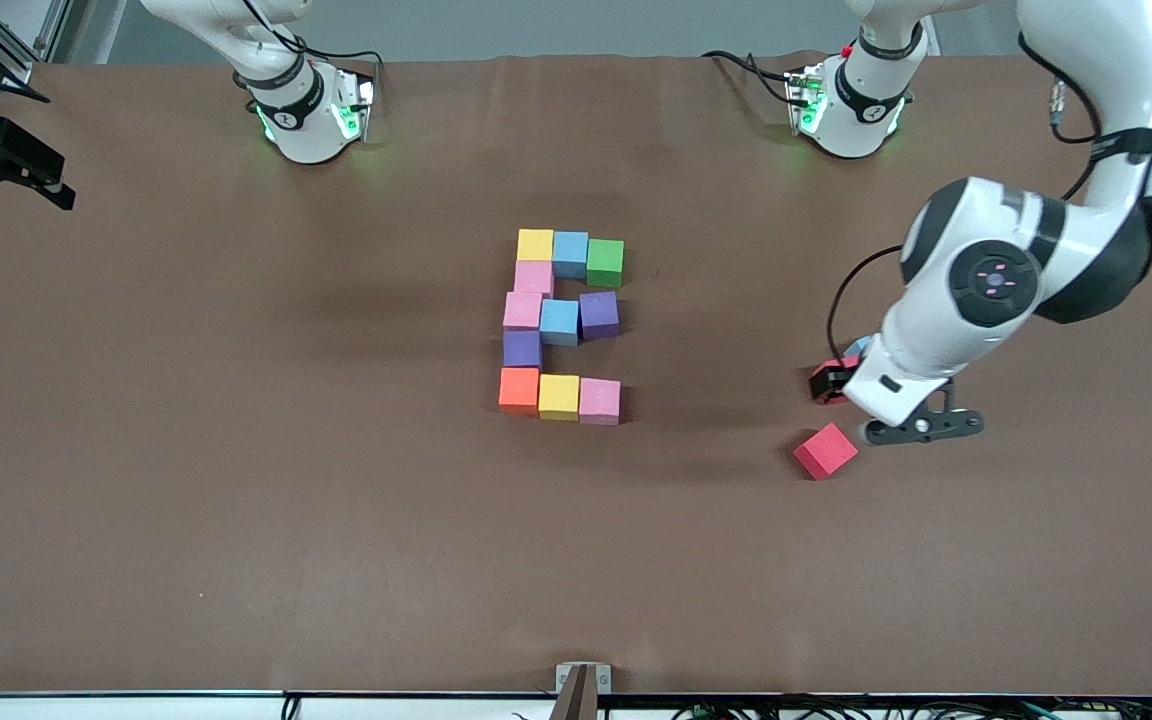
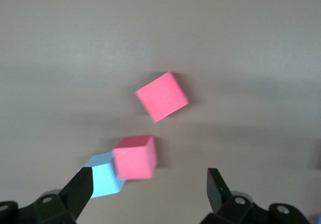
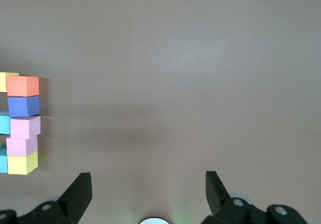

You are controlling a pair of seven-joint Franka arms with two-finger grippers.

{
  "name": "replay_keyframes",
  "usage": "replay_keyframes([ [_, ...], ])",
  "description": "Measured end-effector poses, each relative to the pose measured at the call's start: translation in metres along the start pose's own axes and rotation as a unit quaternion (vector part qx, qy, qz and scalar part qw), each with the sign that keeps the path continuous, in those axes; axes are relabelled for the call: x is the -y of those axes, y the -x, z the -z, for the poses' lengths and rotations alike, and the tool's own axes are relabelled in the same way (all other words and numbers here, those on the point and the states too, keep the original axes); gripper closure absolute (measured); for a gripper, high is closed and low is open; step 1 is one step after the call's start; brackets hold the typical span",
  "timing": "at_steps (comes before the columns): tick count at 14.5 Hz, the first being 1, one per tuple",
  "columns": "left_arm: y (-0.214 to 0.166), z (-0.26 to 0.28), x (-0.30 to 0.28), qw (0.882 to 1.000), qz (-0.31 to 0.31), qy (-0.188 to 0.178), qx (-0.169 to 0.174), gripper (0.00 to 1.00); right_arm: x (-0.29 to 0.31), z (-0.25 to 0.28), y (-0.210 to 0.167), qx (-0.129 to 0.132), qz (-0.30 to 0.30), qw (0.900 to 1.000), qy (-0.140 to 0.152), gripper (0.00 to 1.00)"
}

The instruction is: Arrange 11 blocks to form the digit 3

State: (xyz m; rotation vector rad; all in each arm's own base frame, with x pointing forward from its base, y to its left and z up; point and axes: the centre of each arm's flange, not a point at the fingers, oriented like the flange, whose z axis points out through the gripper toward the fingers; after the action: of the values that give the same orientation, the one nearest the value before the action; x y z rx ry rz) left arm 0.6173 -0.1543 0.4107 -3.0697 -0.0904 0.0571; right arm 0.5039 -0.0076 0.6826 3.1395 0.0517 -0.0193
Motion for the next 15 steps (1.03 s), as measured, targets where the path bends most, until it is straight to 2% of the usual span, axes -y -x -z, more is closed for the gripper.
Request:
replay_keyframes([
  [5, 0.017, 0.074, 0.071, 1.000, -0.005, 0.025, 0.009, 0.00, 0.000, 0.000, 0.000, 0.002, 0.000, 1.000, 0.000, 0.00],
  [9, 0.045, 0.133, 0.117, 0.999, -0.021, 0.035, -0.004, 0.00, 0.000, -0.001, 0.000, 0.002, -0.001, 1.000, 0.000, 0.00],
  [15, 0.072, 0.176, 0.177, 0.998, -0.056, 0.023, -0.022, 0.00, 0.000, -0.001, 0.001, 0.006, -0.001, 1.000, 0.000, 0.00],
])
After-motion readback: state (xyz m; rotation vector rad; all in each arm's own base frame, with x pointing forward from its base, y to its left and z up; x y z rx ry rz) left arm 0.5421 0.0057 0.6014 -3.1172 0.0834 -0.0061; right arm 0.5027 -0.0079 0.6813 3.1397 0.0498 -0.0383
